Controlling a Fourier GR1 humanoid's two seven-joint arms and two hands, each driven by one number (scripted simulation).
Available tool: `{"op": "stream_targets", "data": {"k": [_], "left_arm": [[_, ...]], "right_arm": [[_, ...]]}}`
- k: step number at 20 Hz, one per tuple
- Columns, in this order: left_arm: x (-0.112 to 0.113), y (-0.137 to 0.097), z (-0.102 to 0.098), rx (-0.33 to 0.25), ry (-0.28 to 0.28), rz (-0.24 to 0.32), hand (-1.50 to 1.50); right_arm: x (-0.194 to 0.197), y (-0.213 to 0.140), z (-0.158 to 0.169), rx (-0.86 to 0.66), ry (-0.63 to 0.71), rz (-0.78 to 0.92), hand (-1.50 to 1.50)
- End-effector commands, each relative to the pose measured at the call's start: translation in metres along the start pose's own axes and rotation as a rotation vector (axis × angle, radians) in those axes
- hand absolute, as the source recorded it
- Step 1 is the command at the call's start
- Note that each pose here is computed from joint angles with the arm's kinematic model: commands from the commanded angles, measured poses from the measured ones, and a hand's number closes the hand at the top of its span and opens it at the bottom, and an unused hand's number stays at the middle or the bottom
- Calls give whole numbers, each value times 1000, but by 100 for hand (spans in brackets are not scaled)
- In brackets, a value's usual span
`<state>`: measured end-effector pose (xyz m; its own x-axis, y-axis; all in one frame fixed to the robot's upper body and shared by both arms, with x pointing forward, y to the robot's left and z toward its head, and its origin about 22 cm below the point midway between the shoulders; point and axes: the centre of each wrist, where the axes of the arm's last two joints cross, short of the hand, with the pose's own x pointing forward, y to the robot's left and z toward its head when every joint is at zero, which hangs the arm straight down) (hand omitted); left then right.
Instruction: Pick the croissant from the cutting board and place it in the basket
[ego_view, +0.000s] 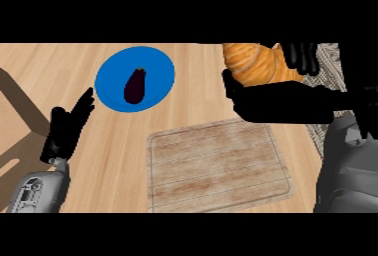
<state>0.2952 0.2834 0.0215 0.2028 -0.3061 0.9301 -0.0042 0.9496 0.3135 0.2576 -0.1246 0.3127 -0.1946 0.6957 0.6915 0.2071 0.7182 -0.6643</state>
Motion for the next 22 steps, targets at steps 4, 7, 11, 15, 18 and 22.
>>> {"op": "stream_targets", "data": {"k": [4, 7, 11, 15, 18, 22], "left_arm": [[-5, -21, 9, -3, 11, 12, 0], [3, -15, 1, 6, 4, -11, 0], [7, -7, 3, 12, 6, 7, 0], [-7, -7, 10, 8, 6, 12, 0], [8, -11, 6, -6, 8, -11, 0], [5, 8, 9, -8, -7, 9, 0]], "right_arm": [[9, -57, -37, -88, 123, 48, 150], [26, -58, -47, -107, 169, 199, 150], [-1, -83, -68, -118, 253, 460, 150], [-41, -103, -84, -69, 335, 579, 150], [-48, -135, -91, -90, 382, 591, 150], [-89, -147, -85, -94, 417, 630, 150]]}}
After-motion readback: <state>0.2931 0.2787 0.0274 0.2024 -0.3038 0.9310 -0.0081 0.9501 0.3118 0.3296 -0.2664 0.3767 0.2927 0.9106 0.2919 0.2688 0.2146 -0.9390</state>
